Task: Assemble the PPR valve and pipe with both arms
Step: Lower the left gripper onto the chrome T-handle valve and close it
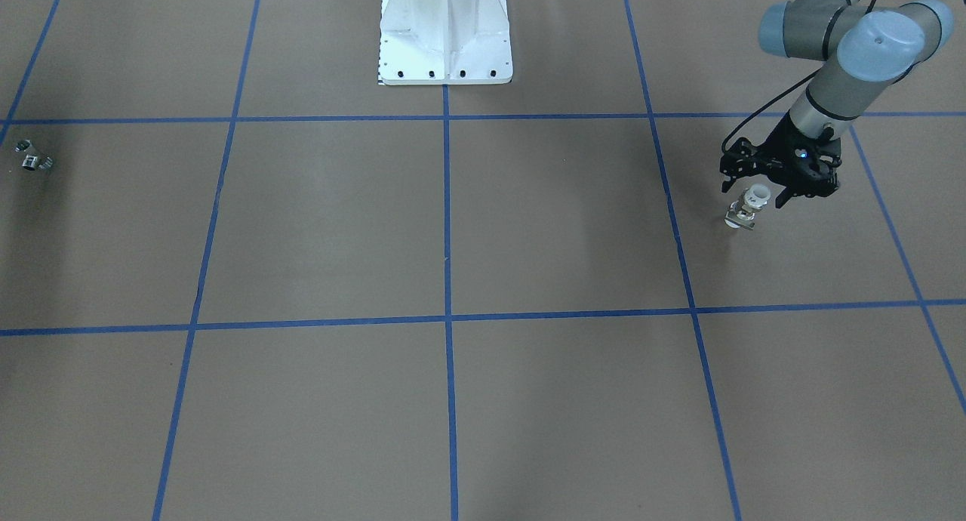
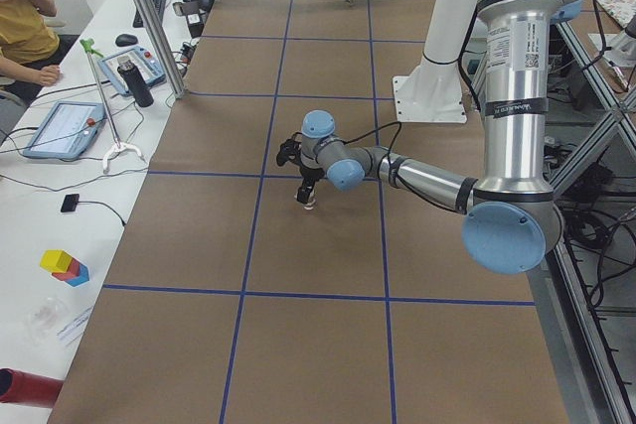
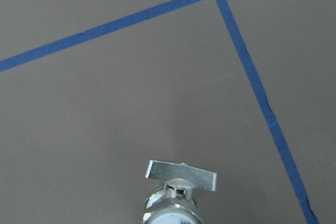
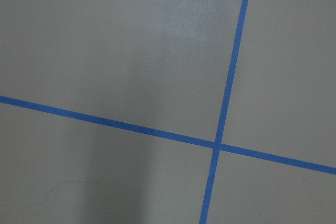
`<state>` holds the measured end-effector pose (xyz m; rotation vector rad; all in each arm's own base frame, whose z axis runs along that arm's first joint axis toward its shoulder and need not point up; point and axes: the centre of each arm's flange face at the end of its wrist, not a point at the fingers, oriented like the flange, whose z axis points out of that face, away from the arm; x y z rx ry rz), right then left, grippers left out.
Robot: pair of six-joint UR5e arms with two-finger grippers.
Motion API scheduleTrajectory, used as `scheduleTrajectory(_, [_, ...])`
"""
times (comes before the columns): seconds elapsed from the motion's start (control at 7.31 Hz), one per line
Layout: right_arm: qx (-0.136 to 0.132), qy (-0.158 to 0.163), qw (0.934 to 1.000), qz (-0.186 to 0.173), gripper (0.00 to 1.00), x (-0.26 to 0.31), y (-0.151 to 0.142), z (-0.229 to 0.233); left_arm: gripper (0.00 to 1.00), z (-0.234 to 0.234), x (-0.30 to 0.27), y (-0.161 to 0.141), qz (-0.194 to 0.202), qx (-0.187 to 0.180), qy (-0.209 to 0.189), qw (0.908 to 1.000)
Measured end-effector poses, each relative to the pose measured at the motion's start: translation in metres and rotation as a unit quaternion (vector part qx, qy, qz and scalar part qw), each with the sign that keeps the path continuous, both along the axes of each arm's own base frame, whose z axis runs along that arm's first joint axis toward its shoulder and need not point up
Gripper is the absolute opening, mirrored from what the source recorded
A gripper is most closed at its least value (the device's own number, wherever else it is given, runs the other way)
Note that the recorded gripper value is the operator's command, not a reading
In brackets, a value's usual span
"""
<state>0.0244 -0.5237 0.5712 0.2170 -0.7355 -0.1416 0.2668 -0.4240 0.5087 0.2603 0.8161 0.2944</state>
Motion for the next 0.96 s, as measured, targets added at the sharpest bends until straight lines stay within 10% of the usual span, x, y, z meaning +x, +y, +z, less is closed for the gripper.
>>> scheduleTrajectory(0.68, [0.000, 0.000, 1.0000, -0.001, 1.00, -0.0009, 0.0000, 0.0000, 0.82, 0.0020, 0.0012, 0.0010, 0.001, 0.002, -0.003, 1.0000])
scheduleTrajectory(0.96, [0.000, 0.000, 1.0000, -0.001, 1.00, -0.0013, -0.0001, 0.0000, 0.58, 0.0030, 0.0009, 0.0006, 0.001, 0.003, -0.004, 1.0000])
